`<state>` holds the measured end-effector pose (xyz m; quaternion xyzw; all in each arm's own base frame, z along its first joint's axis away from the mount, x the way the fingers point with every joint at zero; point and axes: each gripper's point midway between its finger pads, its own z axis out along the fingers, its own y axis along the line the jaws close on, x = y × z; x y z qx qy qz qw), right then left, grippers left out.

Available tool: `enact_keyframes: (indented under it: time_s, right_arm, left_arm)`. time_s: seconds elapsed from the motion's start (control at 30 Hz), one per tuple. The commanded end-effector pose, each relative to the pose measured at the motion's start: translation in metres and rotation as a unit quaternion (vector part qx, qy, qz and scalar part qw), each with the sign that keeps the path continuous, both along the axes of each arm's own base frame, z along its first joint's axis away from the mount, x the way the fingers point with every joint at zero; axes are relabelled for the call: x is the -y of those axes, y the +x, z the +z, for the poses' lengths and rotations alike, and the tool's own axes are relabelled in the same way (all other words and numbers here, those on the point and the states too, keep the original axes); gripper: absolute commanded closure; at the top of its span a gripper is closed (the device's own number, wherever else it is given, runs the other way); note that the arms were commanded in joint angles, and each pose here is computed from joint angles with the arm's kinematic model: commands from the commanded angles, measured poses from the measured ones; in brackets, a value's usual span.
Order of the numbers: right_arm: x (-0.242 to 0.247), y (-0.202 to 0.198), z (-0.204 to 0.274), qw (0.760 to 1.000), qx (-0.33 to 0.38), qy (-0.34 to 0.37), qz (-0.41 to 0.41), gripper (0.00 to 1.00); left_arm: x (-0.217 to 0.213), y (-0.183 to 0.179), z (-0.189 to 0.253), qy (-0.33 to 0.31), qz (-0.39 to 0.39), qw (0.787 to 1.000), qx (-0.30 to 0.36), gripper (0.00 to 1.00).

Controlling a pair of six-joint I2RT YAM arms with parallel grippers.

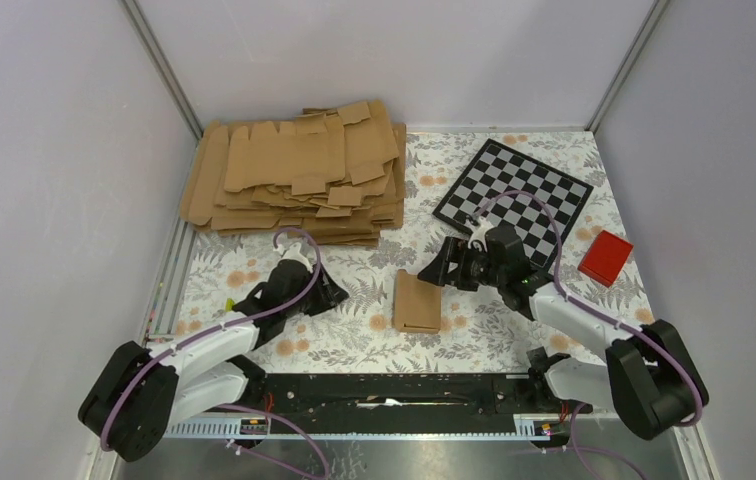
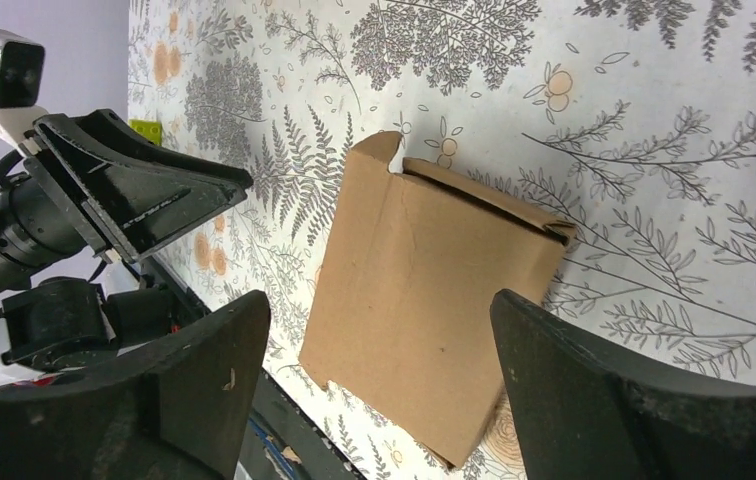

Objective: Fold the paper box

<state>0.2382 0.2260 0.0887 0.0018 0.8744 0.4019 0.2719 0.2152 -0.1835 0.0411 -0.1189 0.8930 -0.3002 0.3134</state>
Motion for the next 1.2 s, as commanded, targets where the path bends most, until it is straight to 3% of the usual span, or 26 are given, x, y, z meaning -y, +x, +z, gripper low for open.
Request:
enact_keyframes:
  time_s: [0.0,0.23,0.4,0.5,1.17]
  right_arm:
    - [0.016,-0.006,-0.011,0.999,0.003,-0.031,-0.021,0.12]
    - [0.011,-0.023,-0.019,0.999,-0.044,-0.012,-0.003,0.3]
    - [0.022,-0.024,-0.027,0.998,-0.048,-0.037,-0.022,0.56]
    - [0.028,-0.028,-0.035,0.996,-0.058,-0.06,-0.023,0.64]
    - [0.034,-0.039,-0.07,0.991,-0.097,-0.089,-0.012,0.79]
  left_arm:
    - [0.01,0.002,0.006,-0.026,-0.016,1.0,0.005,0.5]
    - [0.042,-0.008,0.018,-0.092,-0.101,0.99,0.017,0.44]
    - [0.053,-0.013,0.02,-0.123,-0.125,0.984,0.019,0.44]
    - [0.055,-0.014,0.019,-0.127,-0.13,0.983,0.016,0.44]
    - [0.077,-0.015,0.013,-0.121,-0.161,0.979,0.005,0.47]
